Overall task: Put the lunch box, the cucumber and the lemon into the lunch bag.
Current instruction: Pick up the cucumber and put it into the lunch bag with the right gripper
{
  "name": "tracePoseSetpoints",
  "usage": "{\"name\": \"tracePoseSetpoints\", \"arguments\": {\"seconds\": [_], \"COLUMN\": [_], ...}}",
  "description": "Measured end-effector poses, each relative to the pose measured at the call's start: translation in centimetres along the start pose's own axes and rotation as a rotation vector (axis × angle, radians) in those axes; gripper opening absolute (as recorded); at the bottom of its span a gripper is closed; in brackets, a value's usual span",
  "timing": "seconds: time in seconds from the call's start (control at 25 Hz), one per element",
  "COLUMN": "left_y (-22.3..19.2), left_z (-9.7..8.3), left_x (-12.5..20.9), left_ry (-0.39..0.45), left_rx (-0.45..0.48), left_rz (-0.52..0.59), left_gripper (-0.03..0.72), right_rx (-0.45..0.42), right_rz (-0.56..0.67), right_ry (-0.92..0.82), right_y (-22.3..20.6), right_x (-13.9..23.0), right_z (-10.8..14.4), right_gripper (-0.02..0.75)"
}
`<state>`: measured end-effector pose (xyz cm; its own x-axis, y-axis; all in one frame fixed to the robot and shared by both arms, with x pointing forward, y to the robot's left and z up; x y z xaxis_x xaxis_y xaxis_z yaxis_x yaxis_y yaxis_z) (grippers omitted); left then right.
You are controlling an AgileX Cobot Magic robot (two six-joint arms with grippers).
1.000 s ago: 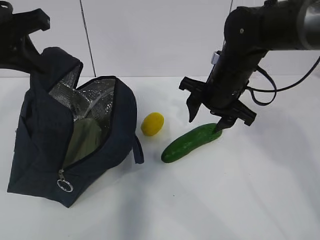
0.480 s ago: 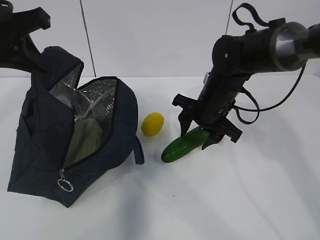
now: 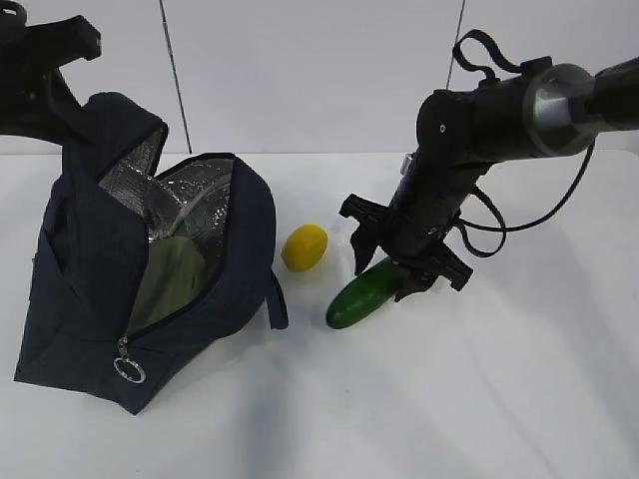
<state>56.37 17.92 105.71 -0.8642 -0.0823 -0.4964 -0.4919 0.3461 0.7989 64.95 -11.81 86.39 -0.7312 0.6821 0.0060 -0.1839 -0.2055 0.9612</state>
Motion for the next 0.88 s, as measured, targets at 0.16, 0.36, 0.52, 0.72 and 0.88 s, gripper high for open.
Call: {"name": "tracePoseSetpoints", "arguments": {"seconds": [0.16, 0.36, 0.52, 0.72, 0.88], "left_y": [0.00, 0.00, 0.00, 0.00, 0.00], "left_z": [0.00, 0.00, 0.00, 0.00, 0.00], "left_x": [0.00, 0.00, 0.00, -0.03, -0.03], "left_ry": [-0.001, -0.004, -0.004, -0.004, -0.006], "left_rx": [0.000, 0.000, 0.000, 0.000, 0.000], "left_rz": [0.000, 0.000, 0.000, -0.002, -0.002], "left_gripper": [-0.005, -0.005, -0.005, -0.005, -0.005], "right_rx": [-0.011, 0.000, 0.000, -0.002, -0.002], "right_rz": [-0.007, 0.003, 0.011, 0.013, 0.013], "right_ry": [0.000, 0.004, 0.005, 0.020, 0.022], "right_y": [-0.01, -0.64, -0.92, -0.92, -0.92], "right_x": [-0.10, -0.03, 0.05, 0.08, 0.08], "right_z": [0.15, -0.04, -0.07, -0.04, -0.04], "right_gripper": [0.461, 0.460, 0.435, 0.372, 0.365]}}
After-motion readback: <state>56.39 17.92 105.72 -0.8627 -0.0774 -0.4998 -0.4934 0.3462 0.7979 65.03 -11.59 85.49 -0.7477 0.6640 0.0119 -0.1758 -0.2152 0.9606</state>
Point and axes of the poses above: a point on each arm's last joint axis where the gripper is mounted, y pointing back along that axis away from the gripper, z along the wrist's bending axis when the last joint is at zero, x = y × z, the point moved 5 cm from there along -y, pointing out along that axis toward the gripper, and after that the axes turned 8 degrees about -y, right-handed, at the moved point
